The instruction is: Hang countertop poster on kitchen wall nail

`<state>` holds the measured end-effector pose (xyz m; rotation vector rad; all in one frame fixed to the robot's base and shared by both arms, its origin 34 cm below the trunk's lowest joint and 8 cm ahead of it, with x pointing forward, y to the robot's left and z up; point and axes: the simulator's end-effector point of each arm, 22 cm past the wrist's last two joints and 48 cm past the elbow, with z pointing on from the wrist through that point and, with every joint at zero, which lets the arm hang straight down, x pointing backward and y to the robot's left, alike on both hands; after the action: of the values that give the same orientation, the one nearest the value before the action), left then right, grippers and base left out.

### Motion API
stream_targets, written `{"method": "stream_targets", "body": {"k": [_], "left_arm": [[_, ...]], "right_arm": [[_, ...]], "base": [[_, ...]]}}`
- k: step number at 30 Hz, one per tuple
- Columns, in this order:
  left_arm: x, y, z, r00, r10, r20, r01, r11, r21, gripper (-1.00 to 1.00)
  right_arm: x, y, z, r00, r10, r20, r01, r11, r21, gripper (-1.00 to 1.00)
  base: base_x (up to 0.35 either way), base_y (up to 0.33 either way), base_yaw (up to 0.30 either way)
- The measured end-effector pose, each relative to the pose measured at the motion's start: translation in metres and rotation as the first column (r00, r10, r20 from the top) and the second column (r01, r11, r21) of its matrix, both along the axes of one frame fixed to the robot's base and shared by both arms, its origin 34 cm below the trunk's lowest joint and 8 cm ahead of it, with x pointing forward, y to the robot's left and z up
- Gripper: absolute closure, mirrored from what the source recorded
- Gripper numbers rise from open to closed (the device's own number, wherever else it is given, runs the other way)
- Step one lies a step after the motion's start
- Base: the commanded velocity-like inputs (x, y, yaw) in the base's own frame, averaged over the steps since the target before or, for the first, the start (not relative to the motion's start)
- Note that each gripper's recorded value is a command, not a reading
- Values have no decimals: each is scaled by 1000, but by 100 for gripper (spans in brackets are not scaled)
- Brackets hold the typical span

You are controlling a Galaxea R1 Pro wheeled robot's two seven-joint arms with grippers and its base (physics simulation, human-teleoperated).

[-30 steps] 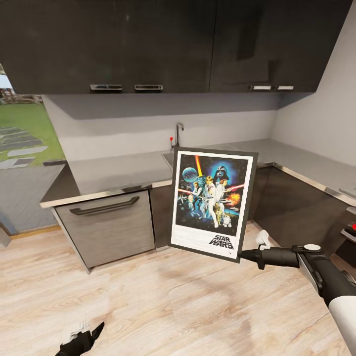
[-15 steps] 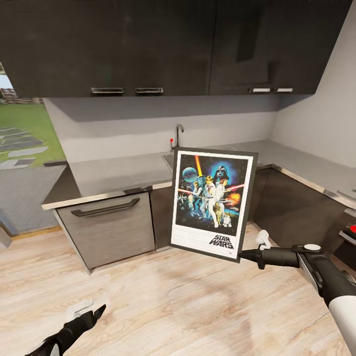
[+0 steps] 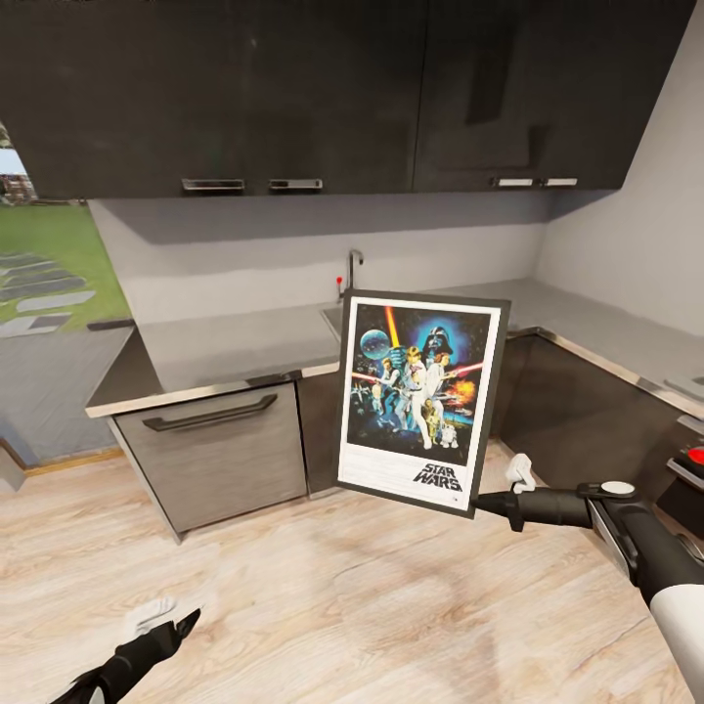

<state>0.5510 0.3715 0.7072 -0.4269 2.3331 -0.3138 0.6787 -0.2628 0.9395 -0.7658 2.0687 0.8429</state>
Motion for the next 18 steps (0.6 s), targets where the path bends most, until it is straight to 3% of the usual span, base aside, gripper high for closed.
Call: {"method": "stream_targets", "body": {"k": [18], "left_arm": [[3,-4,28,999,-36,22,36,999,13,-100]], "right_arm": [[-4,1,32,1000,4,30,-4,1000,-2,100]], "base": [[0,0,0]]}}
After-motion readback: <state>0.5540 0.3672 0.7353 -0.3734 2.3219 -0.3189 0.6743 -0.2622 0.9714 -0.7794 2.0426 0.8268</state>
